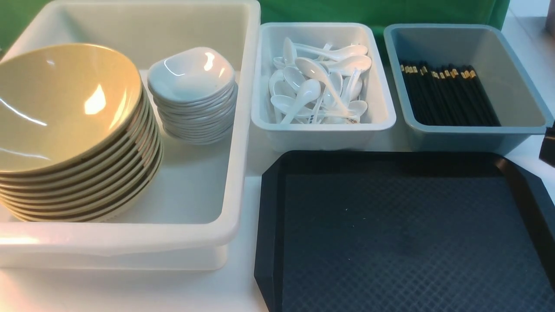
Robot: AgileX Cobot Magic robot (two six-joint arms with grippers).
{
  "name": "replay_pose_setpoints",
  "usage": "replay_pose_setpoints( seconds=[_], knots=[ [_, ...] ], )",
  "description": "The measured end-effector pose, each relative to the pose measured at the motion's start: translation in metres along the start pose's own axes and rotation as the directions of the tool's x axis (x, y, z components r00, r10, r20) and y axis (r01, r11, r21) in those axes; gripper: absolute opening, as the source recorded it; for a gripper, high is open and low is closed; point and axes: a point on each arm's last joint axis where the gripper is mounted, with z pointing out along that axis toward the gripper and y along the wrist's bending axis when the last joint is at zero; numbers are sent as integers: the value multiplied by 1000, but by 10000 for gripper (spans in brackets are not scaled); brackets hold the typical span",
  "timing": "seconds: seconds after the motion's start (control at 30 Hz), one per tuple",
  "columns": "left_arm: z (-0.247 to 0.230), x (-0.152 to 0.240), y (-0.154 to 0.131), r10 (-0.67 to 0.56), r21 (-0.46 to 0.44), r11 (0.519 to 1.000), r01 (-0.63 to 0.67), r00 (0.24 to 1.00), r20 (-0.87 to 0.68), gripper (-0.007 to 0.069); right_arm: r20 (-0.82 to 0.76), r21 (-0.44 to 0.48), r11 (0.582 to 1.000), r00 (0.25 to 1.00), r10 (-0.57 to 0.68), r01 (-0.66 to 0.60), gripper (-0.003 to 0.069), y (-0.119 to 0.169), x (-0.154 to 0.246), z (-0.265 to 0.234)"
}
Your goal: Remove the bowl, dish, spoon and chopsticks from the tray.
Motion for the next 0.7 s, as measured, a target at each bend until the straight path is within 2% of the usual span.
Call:
replay_pose_setpoints(
  seconds=[0.7],
  knots=[
    [0,0,0,-3,3,1000,3,1000,-3,-11,-5,-1,1000,1000,1,-1,131,0,2,1]
  ],
)
